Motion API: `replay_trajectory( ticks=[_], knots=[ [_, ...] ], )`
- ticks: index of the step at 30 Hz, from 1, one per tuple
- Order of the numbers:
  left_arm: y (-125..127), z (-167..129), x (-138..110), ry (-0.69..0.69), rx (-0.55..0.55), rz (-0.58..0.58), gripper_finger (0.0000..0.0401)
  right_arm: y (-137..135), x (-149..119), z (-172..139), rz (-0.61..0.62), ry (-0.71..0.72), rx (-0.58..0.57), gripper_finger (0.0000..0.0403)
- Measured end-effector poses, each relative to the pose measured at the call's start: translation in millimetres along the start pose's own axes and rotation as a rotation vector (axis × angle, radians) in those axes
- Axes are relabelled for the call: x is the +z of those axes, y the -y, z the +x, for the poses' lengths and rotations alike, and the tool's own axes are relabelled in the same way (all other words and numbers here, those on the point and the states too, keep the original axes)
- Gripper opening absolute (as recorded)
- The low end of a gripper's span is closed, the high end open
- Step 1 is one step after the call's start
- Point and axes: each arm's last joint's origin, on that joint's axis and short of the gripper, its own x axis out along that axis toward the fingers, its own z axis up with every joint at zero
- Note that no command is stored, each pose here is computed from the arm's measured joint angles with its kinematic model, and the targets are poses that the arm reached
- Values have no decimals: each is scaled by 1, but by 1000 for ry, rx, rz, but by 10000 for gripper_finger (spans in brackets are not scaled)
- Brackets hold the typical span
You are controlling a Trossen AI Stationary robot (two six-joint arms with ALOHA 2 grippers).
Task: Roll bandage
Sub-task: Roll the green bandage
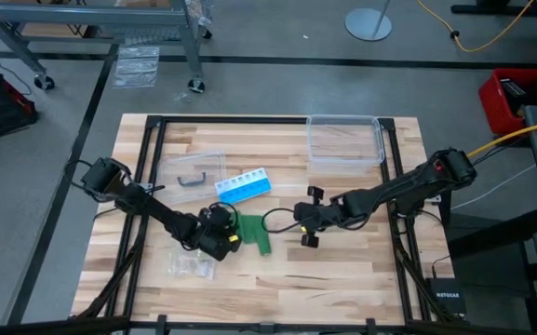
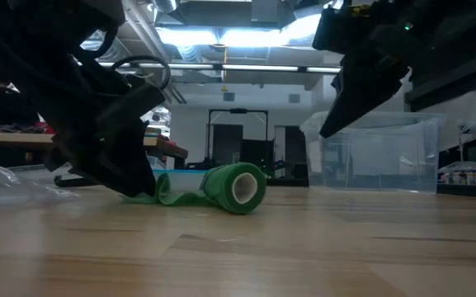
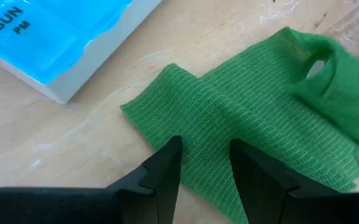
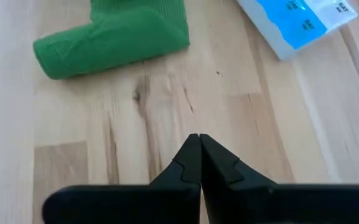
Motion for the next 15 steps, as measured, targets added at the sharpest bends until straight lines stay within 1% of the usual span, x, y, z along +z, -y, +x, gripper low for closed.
replay_trajectory(
  ticks=[5, 8, 12, 15],
  knots=[
    [0, -8, -11, 6, 2, 45, 136, 2, -6, -1, -19, -59, -10, 1],
    [-1, -14, -19, 6, 1, 92, 136, 3, -10, -1, -32, -100, -22, 1],
    [-1, -21, -29, 3, -9, 136, 137, 3, -11, -1, -35, -108, -24, 1],
    [-4, -27, -36, 2, 6, 189, 137, 2, -10, -1, -31, -112, 8, 1]
  ],
)
